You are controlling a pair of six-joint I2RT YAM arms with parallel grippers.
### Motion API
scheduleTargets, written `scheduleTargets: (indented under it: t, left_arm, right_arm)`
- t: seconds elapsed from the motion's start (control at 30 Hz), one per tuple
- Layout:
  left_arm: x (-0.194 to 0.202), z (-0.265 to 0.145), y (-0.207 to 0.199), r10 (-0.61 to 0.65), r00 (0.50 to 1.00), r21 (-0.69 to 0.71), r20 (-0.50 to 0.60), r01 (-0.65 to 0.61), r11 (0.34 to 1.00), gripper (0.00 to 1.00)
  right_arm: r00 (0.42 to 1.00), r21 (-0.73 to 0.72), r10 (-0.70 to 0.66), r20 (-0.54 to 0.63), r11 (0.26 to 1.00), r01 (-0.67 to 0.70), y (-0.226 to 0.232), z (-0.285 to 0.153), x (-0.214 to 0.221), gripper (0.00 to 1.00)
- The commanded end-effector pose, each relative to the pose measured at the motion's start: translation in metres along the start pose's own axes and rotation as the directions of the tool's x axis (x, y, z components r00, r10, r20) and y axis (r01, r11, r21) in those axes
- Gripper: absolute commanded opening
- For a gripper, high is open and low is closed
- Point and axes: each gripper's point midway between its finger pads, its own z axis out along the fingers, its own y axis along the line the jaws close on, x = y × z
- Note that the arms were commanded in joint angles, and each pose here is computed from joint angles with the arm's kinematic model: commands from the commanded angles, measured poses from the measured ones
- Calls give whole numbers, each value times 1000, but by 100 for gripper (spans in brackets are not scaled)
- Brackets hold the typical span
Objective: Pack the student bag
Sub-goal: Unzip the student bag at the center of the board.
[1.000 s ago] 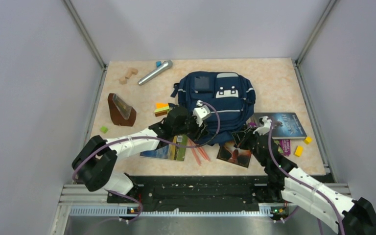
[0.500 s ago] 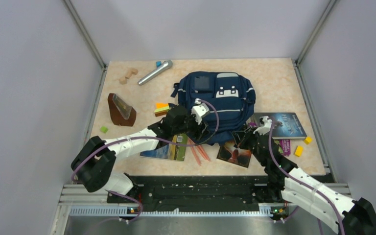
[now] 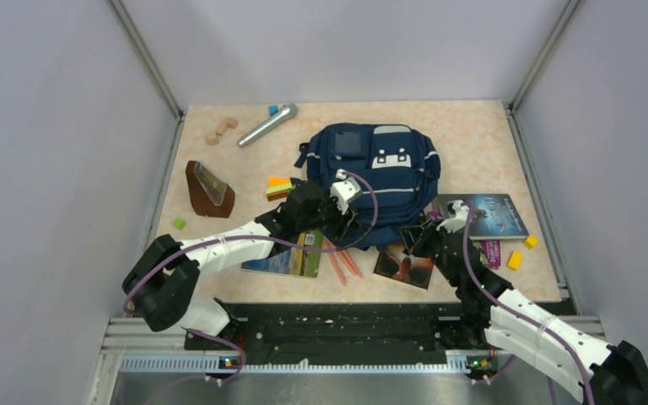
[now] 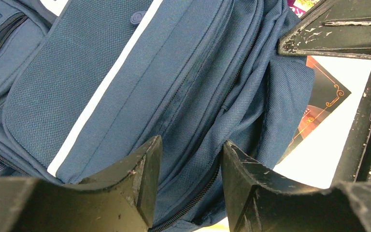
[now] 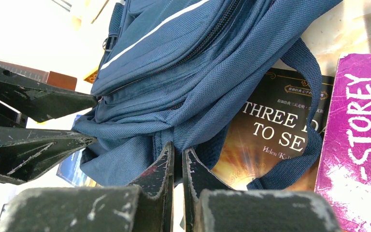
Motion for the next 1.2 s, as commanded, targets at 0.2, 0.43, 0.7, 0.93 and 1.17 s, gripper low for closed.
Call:
scheduleTargets:
  t: [0.2, 0.43, 0.7, 0.93, 1.17]
  left_arm:
    - [-51, -9, -3, 10, 988, 20, 154, -13, 1000, 57]
    - [-49, -10, -6, -6, 988, 31, 155, 1, 1000, 30]
    - [-50, -9, -3, 12, 988, 19, 155, -15, 1000, 0]
    - [-100, -26, 13, 73, 955, -93, 286, -49, 994, 0]
    - [-129, -41, 26, 112, 922, -184, 369, -46, 982, 0]
  right_arm:
    - [997, -68, 34, 69, 997, -30, 18, 0, -21, 0]
    - [997, -73, 35, 64, 997, -30, 20, 0, -20, 0]
    - [997, -65, 33, 65, 997, -29, 17, 1, -19, 0]
    - [998, 2, 31, 50, 1000, -31, 1, 5, -9, 0]
    - [999, 80, 32, 21, 996, -34, -19, 8, 6, 0]
